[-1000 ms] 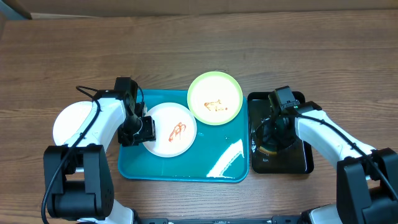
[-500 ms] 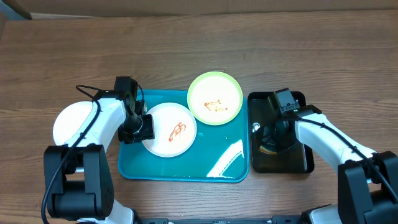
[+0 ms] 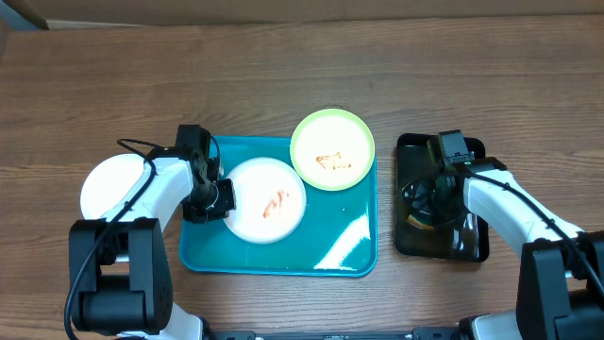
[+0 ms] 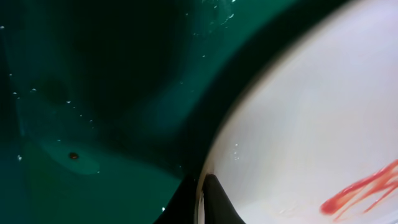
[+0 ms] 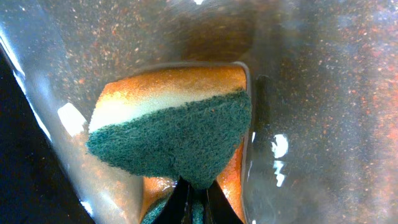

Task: Clean dirty plates on tray and stack at the side

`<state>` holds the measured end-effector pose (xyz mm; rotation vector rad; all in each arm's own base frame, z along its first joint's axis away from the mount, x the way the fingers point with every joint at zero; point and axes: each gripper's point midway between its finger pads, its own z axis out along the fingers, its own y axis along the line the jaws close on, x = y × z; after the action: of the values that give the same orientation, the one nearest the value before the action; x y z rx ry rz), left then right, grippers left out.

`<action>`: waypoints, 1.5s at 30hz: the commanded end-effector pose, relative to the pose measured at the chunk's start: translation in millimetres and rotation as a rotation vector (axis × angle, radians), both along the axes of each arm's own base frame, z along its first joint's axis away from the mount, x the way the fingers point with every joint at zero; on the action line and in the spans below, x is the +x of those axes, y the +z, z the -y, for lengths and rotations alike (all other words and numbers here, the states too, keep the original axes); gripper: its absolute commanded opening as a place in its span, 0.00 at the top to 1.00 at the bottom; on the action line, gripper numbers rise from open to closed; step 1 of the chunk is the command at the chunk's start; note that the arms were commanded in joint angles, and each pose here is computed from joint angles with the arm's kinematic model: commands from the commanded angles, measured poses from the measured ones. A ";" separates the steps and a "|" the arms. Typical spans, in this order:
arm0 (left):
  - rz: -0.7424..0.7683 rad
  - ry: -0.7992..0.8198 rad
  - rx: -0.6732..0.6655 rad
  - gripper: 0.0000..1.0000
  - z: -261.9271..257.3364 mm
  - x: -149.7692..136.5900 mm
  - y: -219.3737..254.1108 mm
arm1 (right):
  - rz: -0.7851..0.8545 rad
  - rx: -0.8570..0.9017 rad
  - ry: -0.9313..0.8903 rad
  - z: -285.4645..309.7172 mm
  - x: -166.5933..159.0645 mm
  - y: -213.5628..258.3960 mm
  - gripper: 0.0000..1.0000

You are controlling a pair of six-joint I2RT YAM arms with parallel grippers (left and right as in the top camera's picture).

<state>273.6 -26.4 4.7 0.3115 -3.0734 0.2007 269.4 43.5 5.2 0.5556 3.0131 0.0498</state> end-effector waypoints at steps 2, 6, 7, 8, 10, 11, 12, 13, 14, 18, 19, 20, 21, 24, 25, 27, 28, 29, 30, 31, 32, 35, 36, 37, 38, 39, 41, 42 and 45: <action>-0.016 0.008 0.003 0.96 -1.2 -4.0 -4.5 | -0.050 -0.071 -0.026 16.2 -14.6 -13.0 0.96; -0.018 0.008 0.003 0.96 -1.3 -4.5 -4.5 | -0.065 -0.026 0.004 7.7 -14.7 -8.3 0.96; -0.019 0.008 0.003 0.96 -1.3 -4.8 -4.5 | -0.067 -0.018 0.008 5.9 -12.3 -3.1 0.96; -0.021 0.008 0.003 0.96 -1.2 -5.2 -4.5 | -0.065 -0.016 0.013 5.1 -8.9 3.6 0.96; -0.022 0.008 0.003 0.96 -1.2 -5.5 -4.4 | -0.046 0.003 0.050 0.2 1.7 22.3 0.96; -0.024 0.008 0.003 0.96 -1.2 -6.0 -4.4 | -0.030 0.030 0.077 -5.3 8.1 33.8 0.96; -0.026 0.008 0.003 0.96 -1.2 -6.5 -4.5 | -0.010 0.071 0.112 -13.5 14.9 47.2 0.96; -0.027 0.008 0.003 0.96 -1.2 -6.8 -4.4 | 0.015 0.122 0.154 -23.8 21.4 61.6 0.96; -0.029 0.008 0.003 0.96 -1.3 -7.2 -4.4 | 0.040 0.172 0.194 -34.4 27.2 75.9 0.96; -0.029 0.008 0.003 0.96 -1.2 -7.3 -4.4 | 0.117 0.332 0.321 -74.0 38.4 120.3 0.96; -0.029 0.008 0.003 0.96 -1.2 -7.3 -4.4 | 0.124 0.354 0.343 -82.9 38.3 125.2 0.96; -0.029 0.008 0.003 0.96 -1.2 -7.2 -4.4 | 0.127 0.368 0.362 -90.4 36.9 126.7 0.96; -0.029 0.008 0.003 0.96 -1.2 -7.2 -4.4 | 0.125 0.373 0.377 -96.1 34.9 127.0 0.96; -0.029 0.008 0.003 0.95 -1.2 -7.1 -4.4 | 0.118 0.378 0.461 -122.2 24.8 126.5 0.96; -0.029 0.009 0.003 0.95 -1.2 -7.2 -4.4 | 0.124 0.382 0.491 -132.0 22.1 127.1 0.96; -0.029 0.008 -0.001 0.95 -0.5 -7.2 -4.3 | 0.143 0.392 0.551 -153.0 17.2 129.1 0.96; -0.028 0.009 -0.008 0.95 0.7 -6.9 -4.2 | 0.156 0.399 0.581 -164.3 14.8 130.5 0.96; -0.026 0.009 -0.017 0.95 2.2 -6.3 -4.0 | 0.166 0.398 0.592 -173.6 13.2 131.1 0.96; -0.025 0.010 -0.025 0.94 3.6 -6.1 -3.8 | 0.176 0.392 0.595 -182.0 11.9 131.4 0.96; -0.023 0.009 -0.032 0.95 4.8 -5.5 -3.6 | 0.184 0.384 0.592 -189.3 10.6 131.3 0.96; -0.021 0.010 -0.040 0.95 6.1 -5.2 -3.4 | 0.191 0.374 0.591 -196.4 9.3 130.1 0.96; -0.018 0.010 -0.043 0.94 6.5 -4.3 -3.4 | 0.194 0.362 0.613 -218.6 1.0 124.0 0.96; -0.018 0.010 -0.043 0.95 6.5 -4.3 -3.4 | 0.185 0.365 0.620 -225.7 -2.4 120.4 0.96; -0.018 0.010 -0.043 0.94 6.5 -4.3 -3.4 | 0.176 0.368 0.629 -232.4 -5.9 116.7 0.96; -0.018 0.010 -0.043 0.94 6.5 -4.3 -3.4 | 0.162 0.369 0.630 -238.1 -9.3 111.7 0.96; -0.018 0.010 -0.043 0.95 6.5 -4.3 -3.4 | 0.151 0.370 0.638 -244.0 -12.4 106.8 0.96; -0.018 0.010 -0.043 0.96 6.5 -4.3 -3.4 | 0.133 0.372 0.650 -256.2 -17.1 95.3 0.96; -0.018 0.010 -0.043 0.96 6.5 -4.3 -3.4 | 0.128 0.373 0.664 -262.3 -18.9 89.6 0.96; -0.018 0.010 -0.043 0.96 6.6 -4.4 -3.4 | 0.131 0.381 0.709 -282.2 -23.5 75.2 0.96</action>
<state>273.5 -33.6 6.0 0.3097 -3.0644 0.2654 249.8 311.9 89.7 -0.4916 2.9012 0.6745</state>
